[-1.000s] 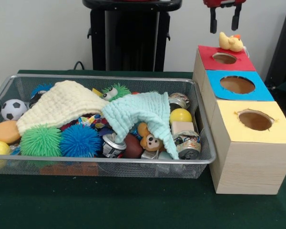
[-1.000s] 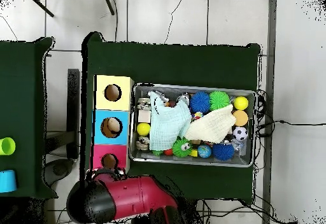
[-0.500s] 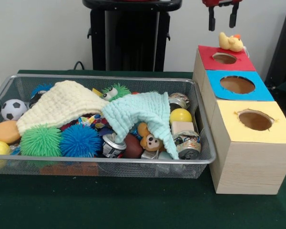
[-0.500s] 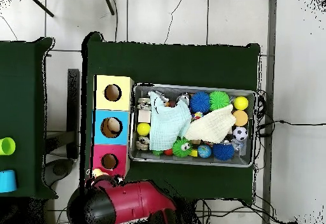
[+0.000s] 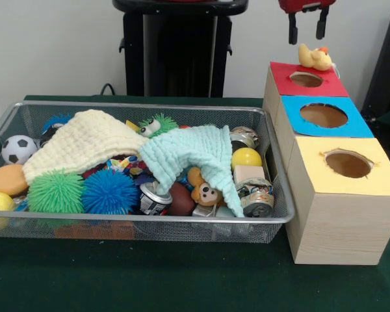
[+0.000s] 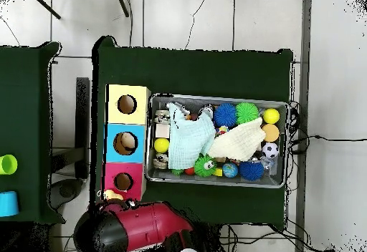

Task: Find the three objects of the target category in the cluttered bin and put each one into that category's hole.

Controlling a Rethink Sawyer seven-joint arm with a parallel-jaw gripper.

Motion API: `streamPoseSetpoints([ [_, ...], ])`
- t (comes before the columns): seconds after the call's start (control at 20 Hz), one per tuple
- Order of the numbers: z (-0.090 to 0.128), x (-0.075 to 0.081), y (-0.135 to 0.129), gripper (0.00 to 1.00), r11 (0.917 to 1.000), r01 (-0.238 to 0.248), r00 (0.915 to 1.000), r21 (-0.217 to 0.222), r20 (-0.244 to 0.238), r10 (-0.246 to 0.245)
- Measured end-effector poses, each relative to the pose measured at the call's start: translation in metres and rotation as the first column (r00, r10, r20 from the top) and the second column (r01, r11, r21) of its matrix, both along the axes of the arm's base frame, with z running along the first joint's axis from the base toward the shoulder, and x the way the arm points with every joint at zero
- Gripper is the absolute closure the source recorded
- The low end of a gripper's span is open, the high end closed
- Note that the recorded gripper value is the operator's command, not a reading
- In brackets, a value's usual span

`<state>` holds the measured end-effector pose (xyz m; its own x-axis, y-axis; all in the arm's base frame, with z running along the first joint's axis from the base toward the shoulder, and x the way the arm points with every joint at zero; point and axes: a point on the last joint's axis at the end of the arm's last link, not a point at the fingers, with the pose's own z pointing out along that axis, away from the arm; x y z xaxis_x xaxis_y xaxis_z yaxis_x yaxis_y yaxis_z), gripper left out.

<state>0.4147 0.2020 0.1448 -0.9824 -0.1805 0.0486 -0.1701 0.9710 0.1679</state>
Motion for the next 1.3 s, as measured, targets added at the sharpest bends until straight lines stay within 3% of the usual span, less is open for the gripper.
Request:
streamPoseSetpoints([
  [0.7, -0.017, -0.002, 0.004, 0.0, 0.9998, 0.004, 0.9999, 0.021, 0.01, -0.004],
  [1.3, -0.03, -0.014, 0.004, 0.0, 0.9994, -0.024, 0.9994, 0.024, -0.024, 0.025],
])
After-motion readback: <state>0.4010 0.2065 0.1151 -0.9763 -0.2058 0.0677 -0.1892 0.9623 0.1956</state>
